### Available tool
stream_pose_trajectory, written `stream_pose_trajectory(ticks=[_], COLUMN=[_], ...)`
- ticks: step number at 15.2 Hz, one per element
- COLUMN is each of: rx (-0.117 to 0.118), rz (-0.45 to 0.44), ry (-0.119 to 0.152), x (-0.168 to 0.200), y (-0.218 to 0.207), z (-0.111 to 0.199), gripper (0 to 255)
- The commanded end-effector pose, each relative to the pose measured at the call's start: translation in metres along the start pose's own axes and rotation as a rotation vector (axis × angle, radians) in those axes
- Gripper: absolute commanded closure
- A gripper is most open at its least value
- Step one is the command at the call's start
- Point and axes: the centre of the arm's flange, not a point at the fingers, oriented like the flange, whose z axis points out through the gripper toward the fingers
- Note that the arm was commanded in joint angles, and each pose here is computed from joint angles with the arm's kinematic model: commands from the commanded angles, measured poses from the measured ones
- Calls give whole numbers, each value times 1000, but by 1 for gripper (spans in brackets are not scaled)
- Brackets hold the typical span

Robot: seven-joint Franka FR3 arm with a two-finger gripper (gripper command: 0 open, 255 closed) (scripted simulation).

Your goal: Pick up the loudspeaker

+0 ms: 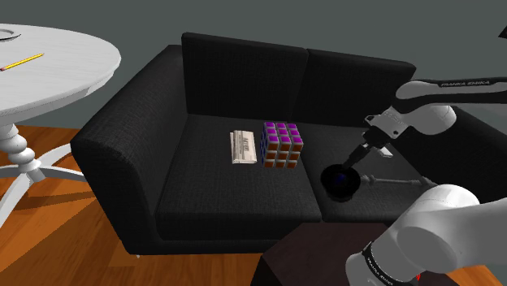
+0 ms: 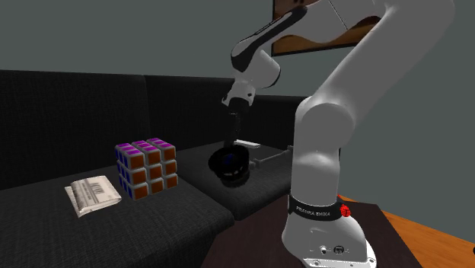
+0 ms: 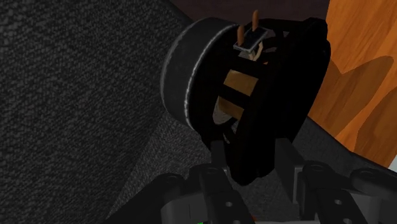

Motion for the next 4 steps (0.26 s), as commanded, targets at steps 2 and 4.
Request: stream_pose_trajectory(ticks=[2,4], rx=[0,0], rz=[0,0], ry=[0,0], x=[2,2], y=[-9,-9], z=[-12,-13], gripper=[255,255])
